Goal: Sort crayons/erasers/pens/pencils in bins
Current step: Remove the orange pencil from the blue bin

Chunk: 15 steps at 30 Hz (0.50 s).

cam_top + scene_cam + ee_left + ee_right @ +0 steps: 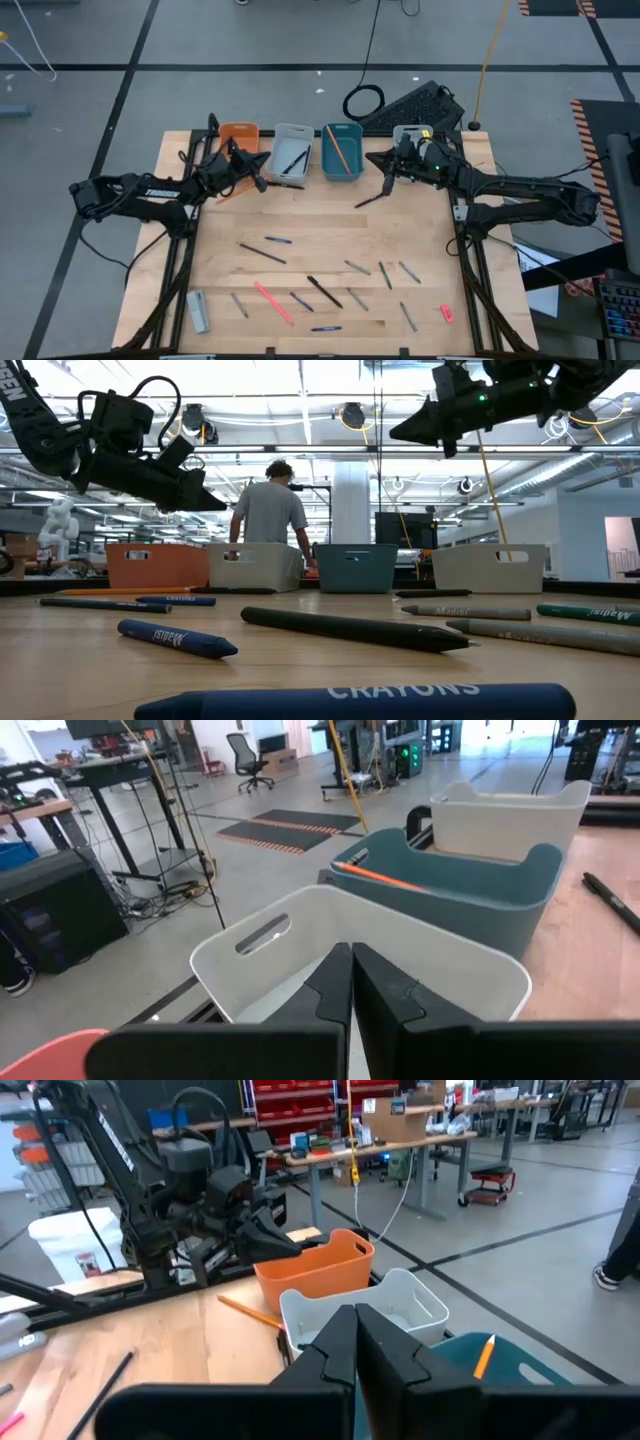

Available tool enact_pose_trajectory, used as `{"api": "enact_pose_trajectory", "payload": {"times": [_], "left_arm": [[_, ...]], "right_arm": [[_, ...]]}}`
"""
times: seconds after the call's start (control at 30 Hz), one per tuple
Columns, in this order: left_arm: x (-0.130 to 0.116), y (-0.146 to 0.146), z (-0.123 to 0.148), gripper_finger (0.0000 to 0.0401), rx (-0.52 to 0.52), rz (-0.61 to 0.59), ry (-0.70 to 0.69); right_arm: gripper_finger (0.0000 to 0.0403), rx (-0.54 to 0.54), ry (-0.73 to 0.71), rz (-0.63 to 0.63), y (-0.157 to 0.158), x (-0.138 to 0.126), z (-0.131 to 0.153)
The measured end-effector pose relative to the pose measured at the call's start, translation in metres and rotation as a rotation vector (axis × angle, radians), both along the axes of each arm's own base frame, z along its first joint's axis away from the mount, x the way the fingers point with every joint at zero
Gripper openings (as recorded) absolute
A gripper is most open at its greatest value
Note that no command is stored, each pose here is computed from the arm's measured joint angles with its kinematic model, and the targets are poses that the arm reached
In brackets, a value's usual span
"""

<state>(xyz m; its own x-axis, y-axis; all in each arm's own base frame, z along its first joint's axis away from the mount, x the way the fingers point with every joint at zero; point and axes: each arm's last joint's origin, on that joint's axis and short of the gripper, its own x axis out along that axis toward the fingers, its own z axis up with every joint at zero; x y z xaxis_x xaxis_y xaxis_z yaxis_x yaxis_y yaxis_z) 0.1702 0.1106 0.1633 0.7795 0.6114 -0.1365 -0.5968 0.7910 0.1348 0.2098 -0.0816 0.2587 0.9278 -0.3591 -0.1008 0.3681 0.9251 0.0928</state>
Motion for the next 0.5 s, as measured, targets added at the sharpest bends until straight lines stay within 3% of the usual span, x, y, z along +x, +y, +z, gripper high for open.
{"api": "enact_pose_trajectory", "payload": {"times": [0.27, 0.5], "left_arm": [[0.0, 0.0, 0.004, 0.0017, 0.044, -0.003, -0.022], [0.001, 0.0, 0.007, 0.0017, 0.06, -0.004, -0.038]], "right_arm": [[0.0, 0.011, 0.037, -0.023, -0.009, 0.013, 0.006], [0.0, 0.02, 0.07, -0.119, -0.024, 0.026, 0.006]]}}
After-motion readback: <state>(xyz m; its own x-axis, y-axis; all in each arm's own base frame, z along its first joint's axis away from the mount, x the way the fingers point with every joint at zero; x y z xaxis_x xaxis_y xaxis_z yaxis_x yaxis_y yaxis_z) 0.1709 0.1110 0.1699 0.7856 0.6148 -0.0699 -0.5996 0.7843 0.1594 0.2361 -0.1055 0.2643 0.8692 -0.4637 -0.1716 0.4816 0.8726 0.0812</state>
